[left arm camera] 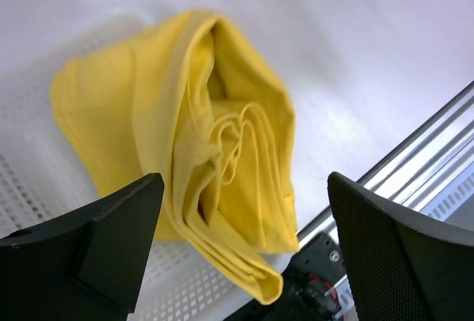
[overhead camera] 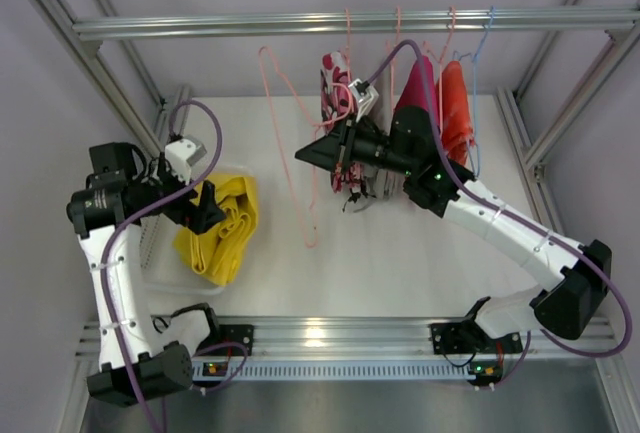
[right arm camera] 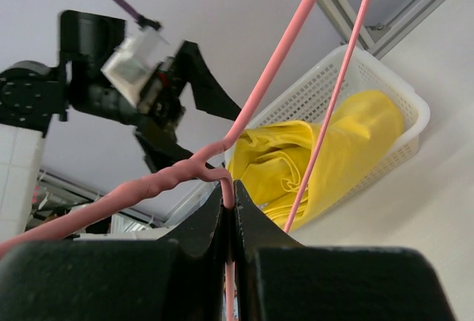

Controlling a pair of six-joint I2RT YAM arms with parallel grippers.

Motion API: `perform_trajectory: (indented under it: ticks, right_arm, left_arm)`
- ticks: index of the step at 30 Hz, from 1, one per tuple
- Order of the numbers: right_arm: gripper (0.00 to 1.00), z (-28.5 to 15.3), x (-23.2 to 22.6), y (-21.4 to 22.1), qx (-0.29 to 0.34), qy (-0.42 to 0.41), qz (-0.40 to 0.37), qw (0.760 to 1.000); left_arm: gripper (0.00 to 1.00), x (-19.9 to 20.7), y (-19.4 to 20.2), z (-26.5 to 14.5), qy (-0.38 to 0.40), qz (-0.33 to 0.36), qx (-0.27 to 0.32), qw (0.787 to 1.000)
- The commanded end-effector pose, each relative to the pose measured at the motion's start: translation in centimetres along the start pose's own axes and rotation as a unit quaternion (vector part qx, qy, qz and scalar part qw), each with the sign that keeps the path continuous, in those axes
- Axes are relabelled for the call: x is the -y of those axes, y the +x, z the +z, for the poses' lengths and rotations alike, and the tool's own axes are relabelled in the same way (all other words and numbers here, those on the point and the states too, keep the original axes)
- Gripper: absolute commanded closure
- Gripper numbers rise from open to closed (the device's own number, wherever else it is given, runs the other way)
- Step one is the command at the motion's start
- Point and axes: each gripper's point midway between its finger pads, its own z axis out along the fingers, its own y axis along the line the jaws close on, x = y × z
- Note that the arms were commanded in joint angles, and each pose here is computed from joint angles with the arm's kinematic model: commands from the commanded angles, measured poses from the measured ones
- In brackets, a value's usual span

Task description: Remove the trousers from the hanger

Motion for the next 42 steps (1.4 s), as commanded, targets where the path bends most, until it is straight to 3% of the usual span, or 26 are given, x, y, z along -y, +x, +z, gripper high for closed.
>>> perform_trajectory:
  ticks: [1,2,3,4,5,6,8,10,11,12,14,16,19,23,28,34,41,42]
  right_arm:
    - [1.00,-0.3,-1.9,-3.0,0.034,-0.016,-0.022,0.999]
    - [1.00,-0.2,-2.0,-3.0,0.033,-0.017,-0.021,0.999]
    - [1.00,-0.1,-1.9,-3.1,0.033,-0.016,-0.017,0.999]
    - [1.00,0.0,-1.9,-3.1,0.032,-0.017,-0.017,0.999]
    - [1.00,0.1,-1.9,-3.1,0.032,-0.017,-0.015,0.999]
    - [1.00,0.1,-2.0,-3.2,0.032,-0.018,-0.016,0.999]
    - [1.00,0.1,-2.2,-3.5,0.037,-0.017,-0.012,0.999]
    - [1.00,-0.1,-2.5,-4.0,0.049,-0.019,-0.004,0.999]
    - [1.00,0.1,-2.4,-4.3,0.060,-0.008,0.014,0.998]
    - [1.00,0.2,-2.1,-4.2,0.065,-0.001,0.027,0.998]
    - [1.00,0.6,-1.9,-4.3,0.079,0.022,0.068,0.994]
    - [1.00,1.2,-1.4,-3.8,0.074,0.050,0.095,0.991]
    - [1.00,2.3,-1.5,-2.7,0.067,0.088,0.128,0.986]
    - [1.00,3.7,-1.5,-1.4,0.062,0.123,0.144,0.980]
    - [1.00,4.8,-0.6,-1.0,0.069,0.158,0.148,0.974]
    - [1.00,5.4,0.2,-0.8,0.081,0.189,0.130,0.970]
    - [1.00,5.9,-0.4,-1.2,0.087,0.178,0.128,0.972]
    - [1.00,6.0,-0.3,-1.2,0.087,0.180,0.128,0.972]
  left_arm:
    - [0.04,4.7,-4.8,-3.5,0.049,-0.005,0.091,0.995]
    - [0.05,4.9,-6.3,-3.9,0.053,-0.009,0.115,0.992]
    - [0.15,5.5,-8.0,-4.4,0.078,-0.009,0.137,0.987]
    - [0.15,5.0,-7.9,-3.9,0.087,-0.033,0.126,0.988]
    - [0.33,6.7,-8.4,-4.6,0.132,-0.036,0.127,0.982]
    - [0.44,6.6,-9.0,-4.4,0.154,-0.054,0.126,0.978]
    - [0.51,6.4,-9.7,-4.2,0.173,-0.051,0.135,0.974]
    - [0.49,7.6,-10.5,-5.4,0.161,0.005,0.174,0.971]
    - [0.44,7.7,-10.3,-4.8,0.168,-0.077,0.175,0.967]
    - [0.39,5.4,-12.7,-5.0,0.111,-0.025,0.227,0.967]
    - [0.24,6.3,-12.7,-5.7,0.092,-0.033,0.257,0.961]
    - [0.21,6.1,-13.9,-6.4,0.073,-0.016,0.287,0.955]
    - [0.21,6.7,-13.9,-6.2,0.091,-0.042,0.268,0.958]
    - [0.23,7.2,-13.8,-5.3,0.079,-0.016,0.242,0.967]
    - [0.27,10.6,-12.7,-1.1,0.094,0.010,0.155,0.983]
    - [0.25,10.2,-13.7,0.0,0.063,0.034,0.146,0.987]
    - [0.31,9.1,-12.6,2.8,0.015,0.051,0.105,0.993]
    - [0.36,9.0,-12.3,3.3,0.009,0.056,0.098,0.994]
